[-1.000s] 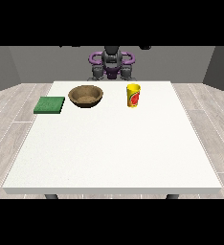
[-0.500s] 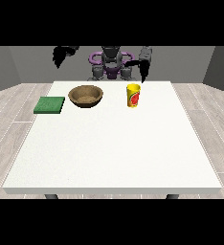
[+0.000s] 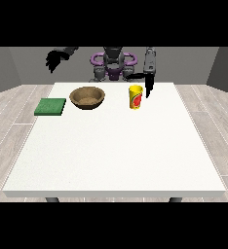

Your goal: Pick the cup and pour the ball into the bowl, then pick the bowl and place it on the pad

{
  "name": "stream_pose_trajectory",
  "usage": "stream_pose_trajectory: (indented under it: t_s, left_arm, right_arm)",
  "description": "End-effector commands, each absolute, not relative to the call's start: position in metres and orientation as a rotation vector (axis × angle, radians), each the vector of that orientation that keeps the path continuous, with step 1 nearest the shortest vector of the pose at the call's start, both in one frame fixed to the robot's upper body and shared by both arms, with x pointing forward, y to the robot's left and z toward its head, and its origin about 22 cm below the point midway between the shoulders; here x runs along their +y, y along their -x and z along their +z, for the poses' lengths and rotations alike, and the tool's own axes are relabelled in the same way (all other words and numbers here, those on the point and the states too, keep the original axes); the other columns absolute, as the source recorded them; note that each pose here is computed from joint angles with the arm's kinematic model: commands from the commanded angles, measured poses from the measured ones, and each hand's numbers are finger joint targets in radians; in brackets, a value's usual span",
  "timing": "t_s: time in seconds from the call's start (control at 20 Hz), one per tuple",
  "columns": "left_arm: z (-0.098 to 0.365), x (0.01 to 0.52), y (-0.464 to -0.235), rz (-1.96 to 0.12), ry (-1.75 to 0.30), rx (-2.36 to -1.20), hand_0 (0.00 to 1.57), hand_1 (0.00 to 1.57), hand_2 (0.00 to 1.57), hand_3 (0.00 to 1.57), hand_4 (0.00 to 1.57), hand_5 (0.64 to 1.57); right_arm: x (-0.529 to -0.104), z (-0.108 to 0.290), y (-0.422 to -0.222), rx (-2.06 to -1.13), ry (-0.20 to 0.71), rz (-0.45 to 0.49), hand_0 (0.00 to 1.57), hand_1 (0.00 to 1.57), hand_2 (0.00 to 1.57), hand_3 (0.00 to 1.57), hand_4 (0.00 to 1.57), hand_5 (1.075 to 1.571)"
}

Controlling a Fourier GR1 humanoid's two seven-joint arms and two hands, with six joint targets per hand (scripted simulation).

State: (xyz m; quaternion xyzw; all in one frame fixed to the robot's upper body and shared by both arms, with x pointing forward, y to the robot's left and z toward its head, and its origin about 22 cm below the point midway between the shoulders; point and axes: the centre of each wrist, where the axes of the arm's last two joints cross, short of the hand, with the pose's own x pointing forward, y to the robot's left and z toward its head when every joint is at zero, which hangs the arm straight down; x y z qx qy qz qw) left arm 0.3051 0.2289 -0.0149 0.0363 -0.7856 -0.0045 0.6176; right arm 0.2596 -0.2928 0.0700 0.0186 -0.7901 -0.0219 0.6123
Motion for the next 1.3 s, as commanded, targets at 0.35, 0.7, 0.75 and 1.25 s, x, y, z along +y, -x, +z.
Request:
stream_pose_trajectory:
  t_s: [0.35, 0.7, 0.75, 1.25]
  left_arm:
    - [-0.059, 0.225, -0.326, 0.008, -0.089, -1.799, 0.00, 0.00, 0.00, 0.00, 0.21, 1.435]
    - [-0.094, 0.236, -0.307, -0.057, -0.318, -1.786, 1.15, 1.15, 1.57, 1.57, 1.31, 1.475]
    - [-0.091, 0.231, -0.313, -0.054, -0.343, -1.788, 1.23, 1.23, 1.57, 1.57, 1.34, 1.481]
    - [-0.065, 0.177, -0.339, -0.243, -0.442, -1.701, 1.27, 1.27, 1.57, 1.57, 1.40, 1.432]
  right_arm:
    - [-0.332, 0.072, -0.278, -1.819, -0.043, -0.024, 0.00, 0.00, 0.00, 0.00, 0.67, 1.563]
    - [-0.332, 0.084, -0.267, -1.851, -0.098, 0.026, 0.00, 0.00, 0.00, 0.12, 0.65, 1.568]
    - [-0.344, 0.087, -0.268, -1.872, -0.101, 0.025, 0.00, 0.00, 0.00, 0.14, 0.65, 1.569]
    - [-0.385, 0.080, -0.277, -1.711, -0.004, -0.094, 0.00, 0.00, 0.00, 0.29, 0.64, 1.567]
